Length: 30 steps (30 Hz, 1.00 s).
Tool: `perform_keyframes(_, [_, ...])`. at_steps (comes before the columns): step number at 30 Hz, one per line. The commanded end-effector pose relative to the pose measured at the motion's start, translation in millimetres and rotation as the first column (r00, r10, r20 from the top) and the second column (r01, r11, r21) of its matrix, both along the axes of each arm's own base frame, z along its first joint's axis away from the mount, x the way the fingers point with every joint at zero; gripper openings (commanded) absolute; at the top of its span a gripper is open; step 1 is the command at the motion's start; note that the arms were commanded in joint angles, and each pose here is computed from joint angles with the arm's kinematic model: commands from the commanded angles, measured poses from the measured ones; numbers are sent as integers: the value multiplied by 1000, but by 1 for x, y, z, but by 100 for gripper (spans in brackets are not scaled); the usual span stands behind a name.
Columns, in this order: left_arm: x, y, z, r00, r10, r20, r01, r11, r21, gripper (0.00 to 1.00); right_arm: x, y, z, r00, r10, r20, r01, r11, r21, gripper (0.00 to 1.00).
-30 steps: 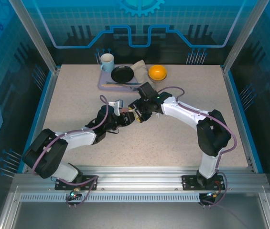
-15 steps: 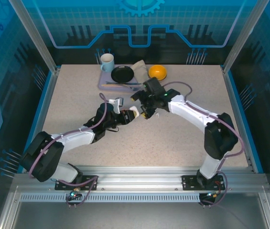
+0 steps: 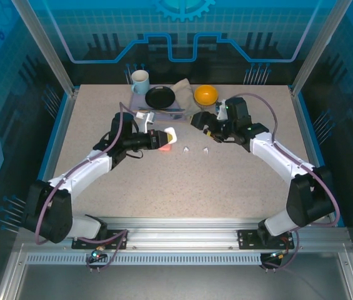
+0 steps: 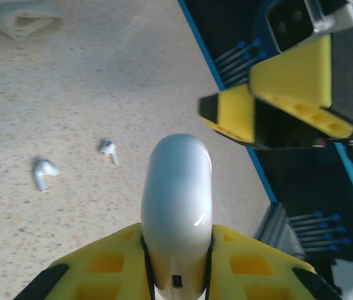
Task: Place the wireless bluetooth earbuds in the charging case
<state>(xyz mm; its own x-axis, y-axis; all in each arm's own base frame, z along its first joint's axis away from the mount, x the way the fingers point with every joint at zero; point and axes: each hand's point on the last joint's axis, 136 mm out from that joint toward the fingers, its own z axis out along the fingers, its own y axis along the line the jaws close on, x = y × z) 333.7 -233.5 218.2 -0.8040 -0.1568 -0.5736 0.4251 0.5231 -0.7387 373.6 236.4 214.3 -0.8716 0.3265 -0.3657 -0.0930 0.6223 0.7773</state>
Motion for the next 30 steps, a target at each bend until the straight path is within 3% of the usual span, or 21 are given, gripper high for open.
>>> perform_keyframes(1, [-24,-8,17,988,-153,-8,153,988,-15,5,-12,30,37,943,231,241,-246,969,34,87])
perform_keyframes(7, [-23,-9,27,987,-158,-1,158,987,-21,5,-28,58,35,903,337,266,-356,934,26,86])
perform_keyframes(14, [-19,-10,32,989,-151,8,151,988,-25,5,-38,69,19,896,372,241,-389,921,24,85])
perform_keyframes(30, [-20,-12,54,985,-163,59,166,985,-50,4,-23,23,-44,967,234,105,-237,972,12,79])
